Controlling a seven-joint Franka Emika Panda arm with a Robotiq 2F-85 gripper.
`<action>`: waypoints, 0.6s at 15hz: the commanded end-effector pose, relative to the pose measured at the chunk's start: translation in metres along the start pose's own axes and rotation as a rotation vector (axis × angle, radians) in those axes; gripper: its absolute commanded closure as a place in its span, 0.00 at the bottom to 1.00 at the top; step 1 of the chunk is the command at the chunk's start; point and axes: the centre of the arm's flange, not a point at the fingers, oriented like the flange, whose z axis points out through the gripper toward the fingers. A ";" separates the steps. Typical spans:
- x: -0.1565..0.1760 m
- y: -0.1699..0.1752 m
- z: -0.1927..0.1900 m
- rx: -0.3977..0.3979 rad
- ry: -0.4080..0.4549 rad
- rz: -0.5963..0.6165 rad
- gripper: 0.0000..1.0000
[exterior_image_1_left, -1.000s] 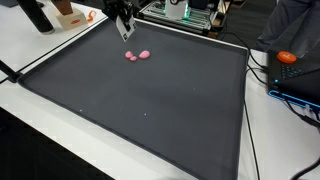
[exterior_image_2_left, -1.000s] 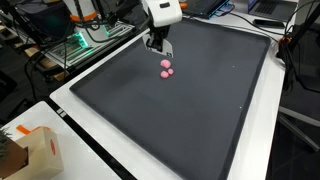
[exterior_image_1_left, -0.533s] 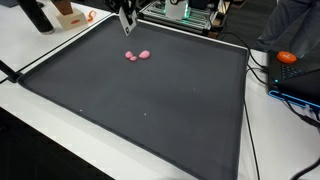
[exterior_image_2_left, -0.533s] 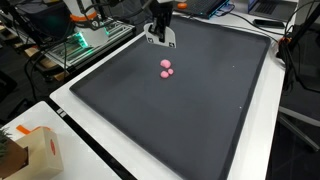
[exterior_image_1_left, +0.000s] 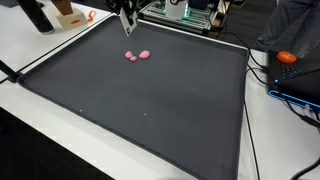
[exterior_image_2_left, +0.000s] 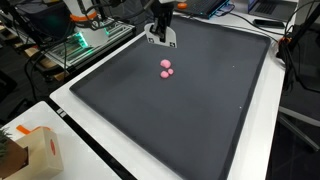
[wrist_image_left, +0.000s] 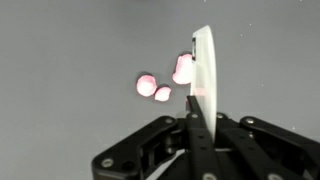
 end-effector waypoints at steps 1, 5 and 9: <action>0.014 -0.003 0.018 -0.016 -0.021 -0.058 0.99; 0.027 0.000 0.039 -0.068 0.000 -0.081 0.99; 0.042 0.008 0.058 -0.134 0.030 -0.095 0.99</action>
